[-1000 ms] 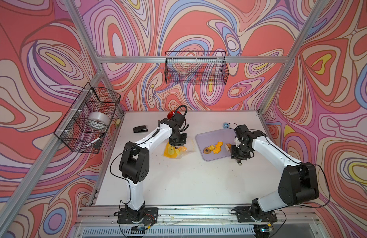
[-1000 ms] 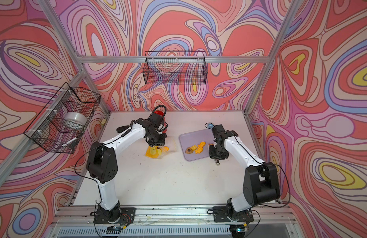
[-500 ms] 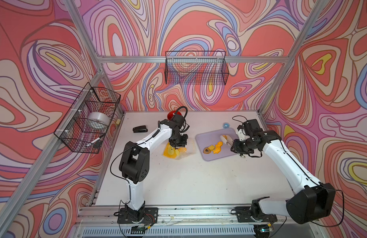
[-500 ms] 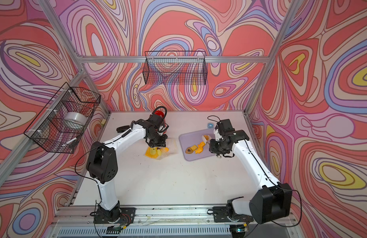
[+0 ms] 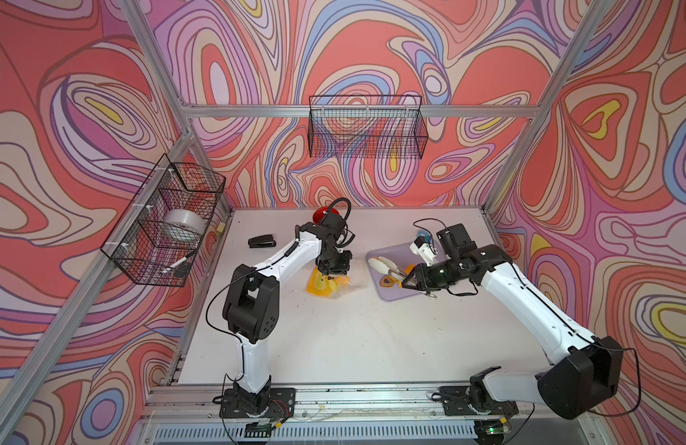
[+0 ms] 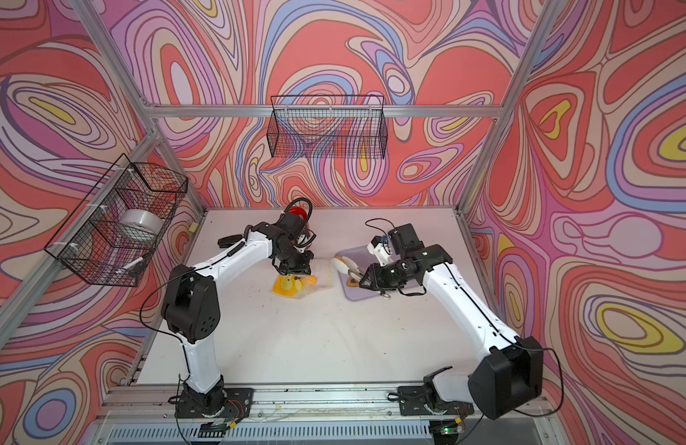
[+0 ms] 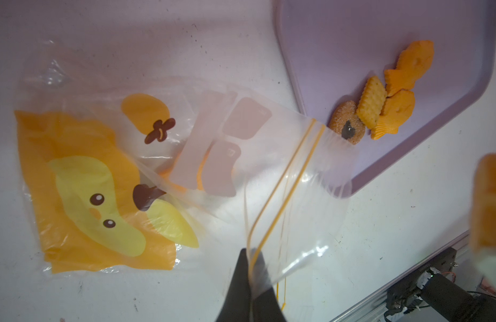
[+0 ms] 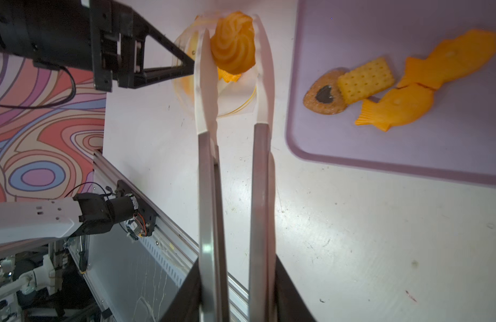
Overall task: Put the cookies into a resealable bag to prevent moisture
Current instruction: Place the cookie in the ziploc bag.
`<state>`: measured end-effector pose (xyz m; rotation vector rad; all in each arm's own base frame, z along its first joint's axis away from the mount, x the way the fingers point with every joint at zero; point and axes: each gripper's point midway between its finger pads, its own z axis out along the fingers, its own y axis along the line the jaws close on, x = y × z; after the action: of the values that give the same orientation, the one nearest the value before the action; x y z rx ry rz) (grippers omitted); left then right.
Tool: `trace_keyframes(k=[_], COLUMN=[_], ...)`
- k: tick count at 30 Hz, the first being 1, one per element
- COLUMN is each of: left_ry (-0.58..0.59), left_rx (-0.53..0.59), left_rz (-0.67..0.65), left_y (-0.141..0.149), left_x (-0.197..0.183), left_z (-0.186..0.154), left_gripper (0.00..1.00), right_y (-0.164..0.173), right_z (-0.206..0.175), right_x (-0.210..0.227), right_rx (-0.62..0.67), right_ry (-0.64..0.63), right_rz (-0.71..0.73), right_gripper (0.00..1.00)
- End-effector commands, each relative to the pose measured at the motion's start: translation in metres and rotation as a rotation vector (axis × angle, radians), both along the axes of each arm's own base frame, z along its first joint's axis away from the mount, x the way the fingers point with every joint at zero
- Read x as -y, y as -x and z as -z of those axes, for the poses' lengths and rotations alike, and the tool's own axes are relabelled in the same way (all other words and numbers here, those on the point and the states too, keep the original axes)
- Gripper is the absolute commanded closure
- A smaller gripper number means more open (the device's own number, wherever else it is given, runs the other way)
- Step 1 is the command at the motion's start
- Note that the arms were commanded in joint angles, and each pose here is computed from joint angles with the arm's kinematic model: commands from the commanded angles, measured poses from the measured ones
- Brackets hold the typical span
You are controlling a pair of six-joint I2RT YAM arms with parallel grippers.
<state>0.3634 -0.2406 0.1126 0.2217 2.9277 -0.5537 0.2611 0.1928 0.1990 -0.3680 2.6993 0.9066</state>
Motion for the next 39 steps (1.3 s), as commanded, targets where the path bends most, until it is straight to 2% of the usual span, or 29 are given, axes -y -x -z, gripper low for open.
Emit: trace_keyframes(k=[1, 13, 19, 25, 31, 34, 37, 39], left_ry=[0.004, 0.023, 0.009, -0.022, -0.051, -0.035, -0.034, -0.034], left_rx=[0.027, 0.021, 0.032, 0.017, 0.005, -0.001, 0.003, 0.005], left_rz=[0.003, 0.000, -0.002, -0.024, -0.044, -0.044, -0.044, -0.041], left_y=[-0.002, -0.002, -0.004, -0.006, -0.008, -0.004, -0.004, -0.004], left_x=[-0.001, 0.003, 0.000, -0.004, -0.010, -0.008, -0.009, -0.009], left_z=[-0.017, -0.020, -0.023, -0.011, -0.003, 0.000, 0.000, -0.002], left_gripper=[1.00, 1.00, 1.00, 1.00, 1.00, 1.00, 1.00, 1.00], right_y=[0.000, -0.031, -0.037, -0.026, -0.012, -0.016, -0.030, -0.040], right_z=[0.008, 0.035, 0.026, 0.014, -0.012, -0.010, 0.013, 0.025], right_x=[-0.022, -0.066, -0.068, -0.053, 0.001, 0.046, 0.090, 0.106], right_rx=[-0.014, -0.034, 0.008, 0.037, 0.084, 0.069, 0.040, 0.028], right_ry=[-0.051, -0.096, -0.097, -0.047, -0.023, 0.077, 0.308, 0.402], right_rz=[-0.041, -0.057, -0.065, -0.082, -0.021, 0.078, 0.196, 0.256], right_gripper=[0.68, 0.67, 0.56, 0.53, 0.54, 0.54, 0.54, 0.54])
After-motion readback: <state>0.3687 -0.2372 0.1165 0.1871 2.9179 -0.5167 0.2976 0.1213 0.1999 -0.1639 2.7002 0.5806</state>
